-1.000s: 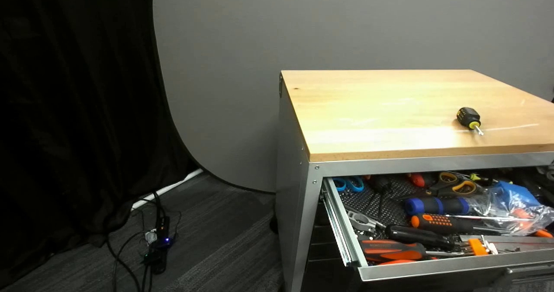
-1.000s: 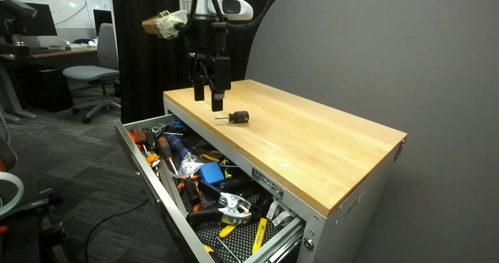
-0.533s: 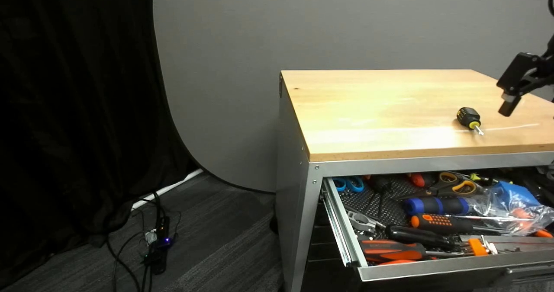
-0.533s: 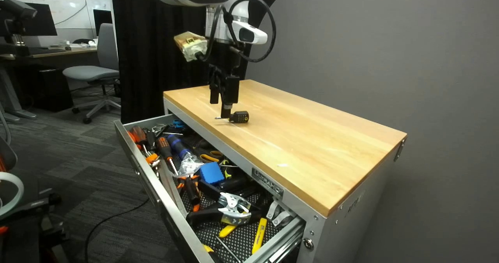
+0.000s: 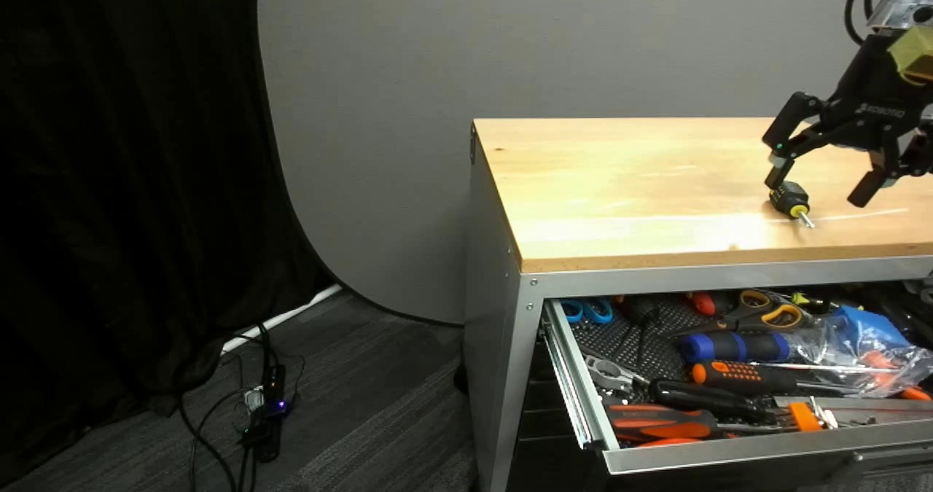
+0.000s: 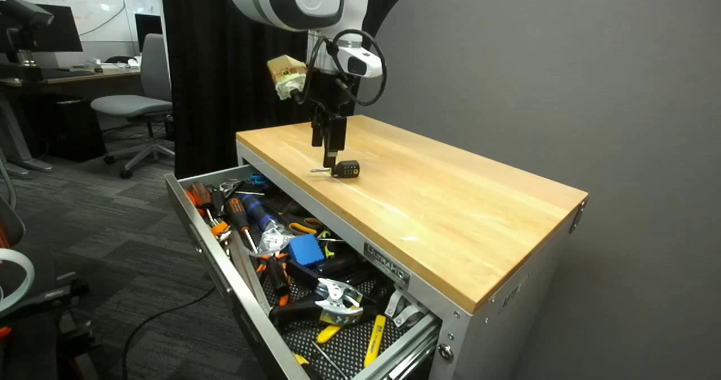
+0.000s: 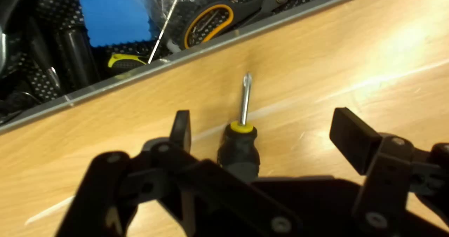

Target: Place the black and yellow screwdriver inside the open drawer then push the drawer closed

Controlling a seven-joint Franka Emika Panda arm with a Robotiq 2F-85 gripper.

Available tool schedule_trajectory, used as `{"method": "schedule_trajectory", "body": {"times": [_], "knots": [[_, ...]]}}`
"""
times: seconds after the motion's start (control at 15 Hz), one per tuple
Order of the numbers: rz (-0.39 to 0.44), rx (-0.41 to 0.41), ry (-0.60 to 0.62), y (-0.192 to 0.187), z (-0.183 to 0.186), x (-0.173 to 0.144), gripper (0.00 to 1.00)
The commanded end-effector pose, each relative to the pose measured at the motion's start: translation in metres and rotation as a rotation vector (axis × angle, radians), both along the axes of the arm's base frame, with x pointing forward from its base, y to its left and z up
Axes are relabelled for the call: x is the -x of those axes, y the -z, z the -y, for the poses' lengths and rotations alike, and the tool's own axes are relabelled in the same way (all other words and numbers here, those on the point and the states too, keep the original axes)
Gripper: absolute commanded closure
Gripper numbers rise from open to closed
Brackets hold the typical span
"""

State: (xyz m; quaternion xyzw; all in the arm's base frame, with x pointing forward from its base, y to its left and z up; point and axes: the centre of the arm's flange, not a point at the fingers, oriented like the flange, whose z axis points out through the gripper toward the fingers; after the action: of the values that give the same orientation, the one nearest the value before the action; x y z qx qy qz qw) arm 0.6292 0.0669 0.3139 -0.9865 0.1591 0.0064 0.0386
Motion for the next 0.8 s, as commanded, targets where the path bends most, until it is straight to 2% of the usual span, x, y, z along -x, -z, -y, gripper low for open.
{"method": "schedule_trajectory", "body": {"times": [0.0, 0.13, 0.2, 0.27, 0.53, 0.67, 0.73], "knots": [[0.073, 0.007, 0.048, 0.007, -0.016, -0.021, 0.00], [0.100, 0.026, 0.064, 0.014, -0.022, -0.024, 0.00], [0.118, 0.055, 0.070, 0.018, -0.025, -0.027, 0.17], [0.138, 0.086, 0.078, 0.022, -0.027, -0.029, 0.28], [0.214, 0.234, 0.132, 0.031, -0.031, -0.033, 0.60], [0.232, 0.285, 0.157, 0.035, -0.030, -0.034, 0.73], [0.234, 0.301, 0.170, 0.037, -0.029, -0.034, 0.70]]}}
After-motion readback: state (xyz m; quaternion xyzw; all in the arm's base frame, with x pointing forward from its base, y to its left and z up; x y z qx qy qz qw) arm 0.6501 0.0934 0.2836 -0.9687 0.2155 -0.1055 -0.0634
